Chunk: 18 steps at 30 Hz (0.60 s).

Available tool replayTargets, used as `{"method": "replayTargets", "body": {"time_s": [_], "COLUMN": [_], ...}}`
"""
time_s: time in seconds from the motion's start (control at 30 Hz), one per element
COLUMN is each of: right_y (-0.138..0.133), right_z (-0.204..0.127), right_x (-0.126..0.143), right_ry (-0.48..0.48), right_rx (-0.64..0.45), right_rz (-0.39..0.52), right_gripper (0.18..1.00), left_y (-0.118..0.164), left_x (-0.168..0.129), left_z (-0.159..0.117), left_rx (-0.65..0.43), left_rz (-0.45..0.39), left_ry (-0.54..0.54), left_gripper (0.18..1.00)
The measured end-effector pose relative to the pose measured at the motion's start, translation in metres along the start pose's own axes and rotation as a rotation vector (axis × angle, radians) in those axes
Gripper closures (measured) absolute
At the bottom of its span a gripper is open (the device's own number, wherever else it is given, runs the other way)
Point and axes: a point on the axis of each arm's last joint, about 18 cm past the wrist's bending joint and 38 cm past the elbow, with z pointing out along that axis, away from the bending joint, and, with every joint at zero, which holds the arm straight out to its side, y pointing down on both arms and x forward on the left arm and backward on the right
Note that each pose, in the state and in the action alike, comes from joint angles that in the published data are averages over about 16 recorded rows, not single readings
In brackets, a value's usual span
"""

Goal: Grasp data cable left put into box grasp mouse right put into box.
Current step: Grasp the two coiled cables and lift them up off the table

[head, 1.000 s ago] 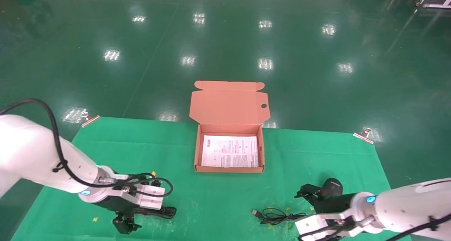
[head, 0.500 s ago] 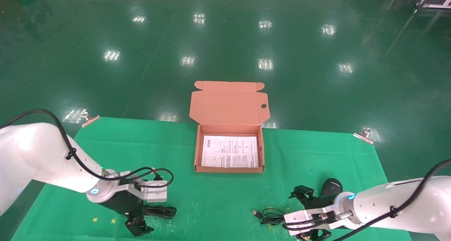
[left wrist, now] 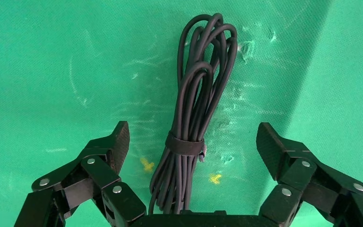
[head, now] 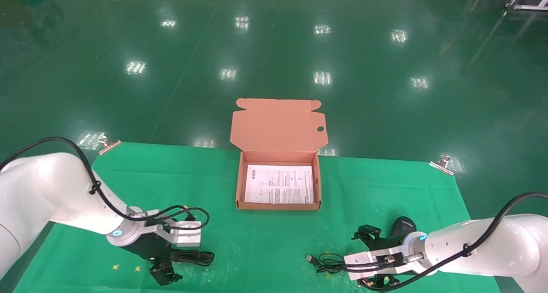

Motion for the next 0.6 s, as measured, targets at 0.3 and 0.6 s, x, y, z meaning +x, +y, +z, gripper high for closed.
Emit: {"method": "replayTargets", "body": {"time_s": [0.3, 0.6], "right_y": [-0.0001, -0.0003], "right_z": [-0.0011, -0.0022], "right_x": [0.0004, 0.0005], "right_ry": [0.001, 0.002], "right_rx": [0.001, 0.002], "right_rz": [0.000, -0.001], "right_gripper": [0.266, 0.422], "left_y": [-0.0001, -0.0001], "left_x": [0.0000, 0.0000], "left_z": [-0.0010, -0.0022], "left_rx": [0.000, 0.000], "left_rz": [0.001, 0.002], "left_ry": [0.000, 0.001], "left_gripper": [0.253, 0.393]}}
